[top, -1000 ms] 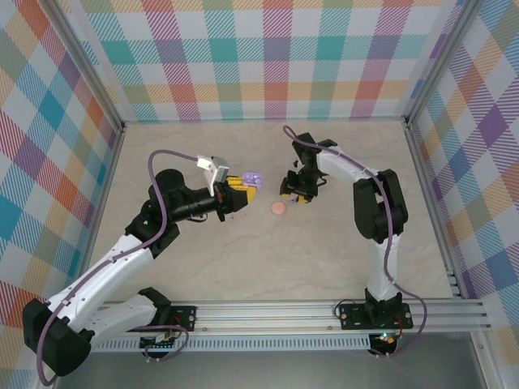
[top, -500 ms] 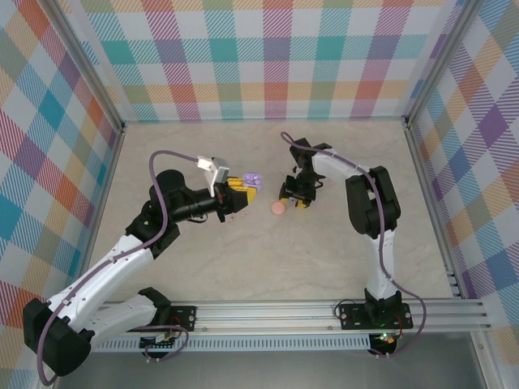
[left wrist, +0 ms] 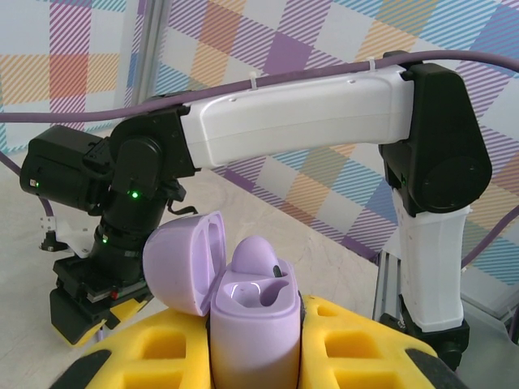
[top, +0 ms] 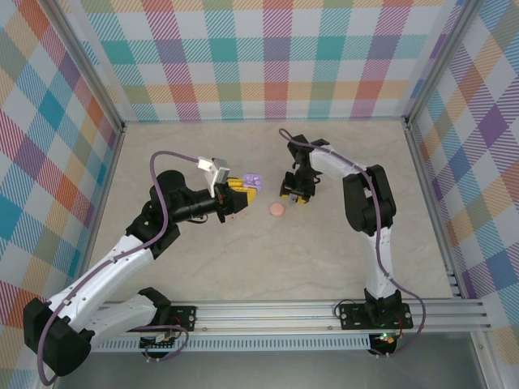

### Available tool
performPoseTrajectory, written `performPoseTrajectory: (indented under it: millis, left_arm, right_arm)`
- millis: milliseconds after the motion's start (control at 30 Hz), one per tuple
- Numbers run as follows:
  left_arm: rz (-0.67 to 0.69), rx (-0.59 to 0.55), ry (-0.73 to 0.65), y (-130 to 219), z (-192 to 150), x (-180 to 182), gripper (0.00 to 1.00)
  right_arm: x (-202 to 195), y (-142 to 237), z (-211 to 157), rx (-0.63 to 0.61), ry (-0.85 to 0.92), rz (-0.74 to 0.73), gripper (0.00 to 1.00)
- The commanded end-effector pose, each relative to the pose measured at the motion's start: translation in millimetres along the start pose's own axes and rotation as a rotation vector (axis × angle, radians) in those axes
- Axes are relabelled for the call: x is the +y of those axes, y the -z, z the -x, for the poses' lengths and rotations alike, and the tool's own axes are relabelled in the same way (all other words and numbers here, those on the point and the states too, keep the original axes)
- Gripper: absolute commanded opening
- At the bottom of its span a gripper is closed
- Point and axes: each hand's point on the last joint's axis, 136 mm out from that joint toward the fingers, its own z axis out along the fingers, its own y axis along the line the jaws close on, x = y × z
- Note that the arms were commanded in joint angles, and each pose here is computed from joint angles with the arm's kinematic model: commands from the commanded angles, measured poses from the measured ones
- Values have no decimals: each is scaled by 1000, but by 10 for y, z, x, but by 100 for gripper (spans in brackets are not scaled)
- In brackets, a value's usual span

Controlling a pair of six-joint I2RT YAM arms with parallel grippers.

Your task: Insert wireless bluetooth earbuds into charging case

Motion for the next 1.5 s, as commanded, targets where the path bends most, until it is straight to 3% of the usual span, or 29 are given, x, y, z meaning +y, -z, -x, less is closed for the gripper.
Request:
performPoseTrajectory:
  millis: [0,567,900,1467]
  left_arm:
    - [-20,-30,-29,14,61,-85,10]
    - [-23,-30,-34,20,72,-98,10]
    - [-22,-33,-38,22,87,-101,10]
    - [-22,-32,-36,34,71,-103,10]
  right_arm:
    - [-52,-62,-36,24,29,-58,44]
    - [-152,-157,15,-2,75,-211,26]
    - [-135,-108,88,-20,122,-240,31]
    - [-137,-224,131,-6,115,-263,29]
